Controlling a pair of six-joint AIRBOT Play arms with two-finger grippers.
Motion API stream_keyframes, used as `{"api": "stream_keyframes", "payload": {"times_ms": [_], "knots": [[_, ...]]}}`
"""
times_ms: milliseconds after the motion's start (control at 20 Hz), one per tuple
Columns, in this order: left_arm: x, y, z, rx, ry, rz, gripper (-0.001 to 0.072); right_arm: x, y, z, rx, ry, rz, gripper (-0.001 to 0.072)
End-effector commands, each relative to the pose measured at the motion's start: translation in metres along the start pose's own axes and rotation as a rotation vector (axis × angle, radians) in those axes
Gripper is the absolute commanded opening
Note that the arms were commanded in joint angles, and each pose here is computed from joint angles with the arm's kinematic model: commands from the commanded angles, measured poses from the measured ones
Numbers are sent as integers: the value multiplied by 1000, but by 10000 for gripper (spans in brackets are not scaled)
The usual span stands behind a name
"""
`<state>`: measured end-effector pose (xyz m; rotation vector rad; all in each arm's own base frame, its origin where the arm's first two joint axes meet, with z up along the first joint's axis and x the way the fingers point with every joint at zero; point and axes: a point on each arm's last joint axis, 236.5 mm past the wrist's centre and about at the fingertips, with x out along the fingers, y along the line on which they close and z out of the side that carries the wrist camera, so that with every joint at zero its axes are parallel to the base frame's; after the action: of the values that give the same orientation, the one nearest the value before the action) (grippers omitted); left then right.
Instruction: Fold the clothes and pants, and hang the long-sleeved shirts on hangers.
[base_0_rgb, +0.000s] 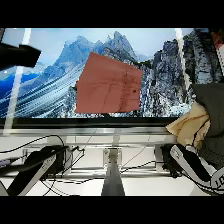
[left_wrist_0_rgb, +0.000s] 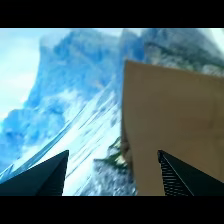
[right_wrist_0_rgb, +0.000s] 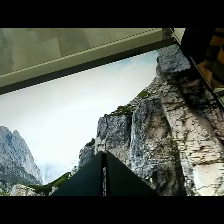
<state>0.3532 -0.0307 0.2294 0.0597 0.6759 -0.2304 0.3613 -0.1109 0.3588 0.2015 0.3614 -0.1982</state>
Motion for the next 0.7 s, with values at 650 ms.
{"api": "stream_keyframes", "payload": {"times_ms": [650], "knots": [[96,-5,-248,-227,646,-78,605,46,40,-371,311,961,331,40]]}}
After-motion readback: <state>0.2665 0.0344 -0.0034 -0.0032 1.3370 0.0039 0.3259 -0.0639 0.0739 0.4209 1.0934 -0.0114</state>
